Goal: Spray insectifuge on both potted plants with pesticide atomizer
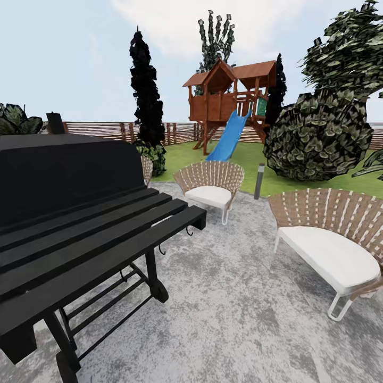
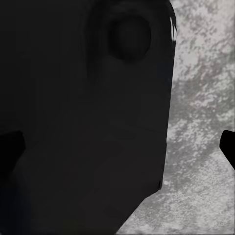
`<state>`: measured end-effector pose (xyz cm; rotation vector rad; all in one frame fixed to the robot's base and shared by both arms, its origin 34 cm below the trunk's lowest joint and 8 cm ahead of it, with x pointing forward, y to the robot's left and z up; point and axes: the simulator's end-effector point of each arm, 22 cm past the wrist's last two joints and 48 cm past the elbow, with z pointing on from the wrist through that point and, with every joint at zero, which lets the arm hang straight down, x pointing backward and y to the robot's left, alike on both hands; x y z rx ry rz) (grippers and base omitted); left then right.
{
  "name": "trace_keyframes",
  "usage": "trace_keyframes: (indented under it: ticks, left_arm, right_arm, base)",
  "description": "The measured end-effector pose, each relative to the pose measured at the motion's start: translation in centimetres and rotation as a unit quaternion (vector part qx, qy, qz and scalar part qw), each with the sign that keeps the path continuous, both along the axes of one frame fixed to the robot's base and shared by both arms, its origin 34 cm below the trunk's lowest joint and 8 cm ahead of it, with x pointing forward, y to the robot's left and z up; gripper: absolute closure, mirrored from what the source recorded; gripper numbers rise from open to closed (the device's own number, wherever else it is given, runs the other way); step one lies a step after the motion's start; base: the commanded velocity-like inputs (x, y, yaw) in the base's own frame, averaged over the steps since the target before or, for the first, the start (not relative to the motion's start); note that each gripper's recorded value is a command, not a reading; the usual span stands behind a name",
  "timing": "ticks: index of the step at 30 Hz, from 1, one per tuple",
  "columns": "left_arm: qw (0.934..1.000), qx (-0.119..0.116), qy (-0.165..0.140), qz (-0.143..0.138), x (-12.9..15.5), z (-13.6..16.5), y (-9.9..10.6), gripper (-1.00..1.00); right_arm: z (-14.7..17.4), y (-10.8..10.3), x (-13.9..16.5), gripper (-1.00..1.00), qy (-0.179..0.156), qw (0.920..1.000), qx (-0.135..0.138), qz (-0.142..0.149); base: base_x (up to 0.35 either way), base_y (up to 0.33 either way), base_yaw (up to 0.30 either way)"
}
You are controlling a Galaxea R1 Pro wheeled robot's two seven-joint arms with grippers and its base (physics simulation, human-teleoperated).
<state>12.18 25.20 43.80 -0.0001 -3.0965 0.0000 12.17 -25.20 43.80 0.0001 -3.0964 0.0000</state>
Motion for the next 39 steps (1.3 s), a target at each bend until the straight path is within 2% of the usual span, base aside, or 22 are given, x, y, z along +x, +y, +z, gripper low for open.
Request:
trace_keyframes:
  ticks: [4, 10, 16, 21, 28, 32, 35, 36, 37, 38, 39]
  left_arm:
    - [1.0000, -0.004, -0.005, 0.001, 0.2, 0.0, -0.6, -1.00]
    - [0.9999, -0.004, -0.013, 0.000, 0.6, 0.0, -0.6, -1.00]
    - [0.9995, -0.002, -0.030, 0.000, 1.4, 0.0, -0.3, -1.00]
    - [0.9985, 0.000, -0.055, 0.000, 3.3, 0.0, 0.1, -1.00]
    - [0.9952, 0.017, -0.097, 0.000, 6.3, 0.2, 2.6, -1.00]
    - [0.9921, 0.016, -0.124, 0.000, 8.7, 0.5, 2.6, -1.00]
    - [0.9887, 0.012, -0.150, 0.001, 11.3, 0.8, 1.9, -1.00]
    - [0.9681, 0.011, -0.250, 0.000, 18.7, 2.8, 1.8, -1.00]
    - [0.9356, 0.011, -0.353, 0.000, 30.5, 7.2, 1.8, -1.00]
    - [0.9146, 0.014, -0.404, 0.001, 38.2, 10.6, 2.1, -1.00]
    - [0.9109, 0.015, -0.412, 0.002, 39.5, 11.3, 2.4, -1.00]
  right_arm:
    - [-0.1, 1.4, 2.2, -1.00, -0.018, 0.9998, 0.008, 0.001]
    - [0.0, 1.9, 3.1, -1.00, -0.025, 0.9996, 0.011, -0.001]
    - [0.0, 1.6, 4.0, -1.00, -0.035, 0.9993, 0.009, -0.001]
    - [0.0, 0.0, 5.9, -1.00, -0.063, 0.9980, -0.002, 0.000]
    - [0.4, -3.1, 8.7, -1.00, -0.102, 0.9945, -0.022, 0.001]
    - [0.7, -4.6, 10.3, -1.00, -0.125, 0.9917, -0.031, 0.001]
    - [1.0, -4.6, 12.0, -1.00, -0.145, 0.9890, -0.031, 0.000]
    - [2.7, -4.6, 17.7, -1.00, -0.245, 0.9690, -0.031, 0.003]
    - [5.5, -4.4, 24.9, -1.00, -0.323, 0.9459, -0.030, 0.005]
    - [10.8, -4.2, 33.3, -1.00, -0.419, 0.9073, -0.030, 0.009]
    - [11.9, -4.2, 34.7, -1.00, -0.436, 0.8994, -0.029, 0.009]
  base:
    - [0.000, 0.000, 0.000]
    - [0.000, 0.000, 0.000]
    - [0.000, 0.000, 0.000]
    - [0.000, 0.000, 0.000]
    - [0.000, 0.000, 0.000]
    - [0.000, 0.000, 0.000]
    - [0.000, 0.000, 0.000]
    - [0.000, 0.000, 0.000]
    - [0.000, 0.000, 0.000]
    - [0.000, 0.000, 0.000]
    - [0.000, 0.000, 0.000]
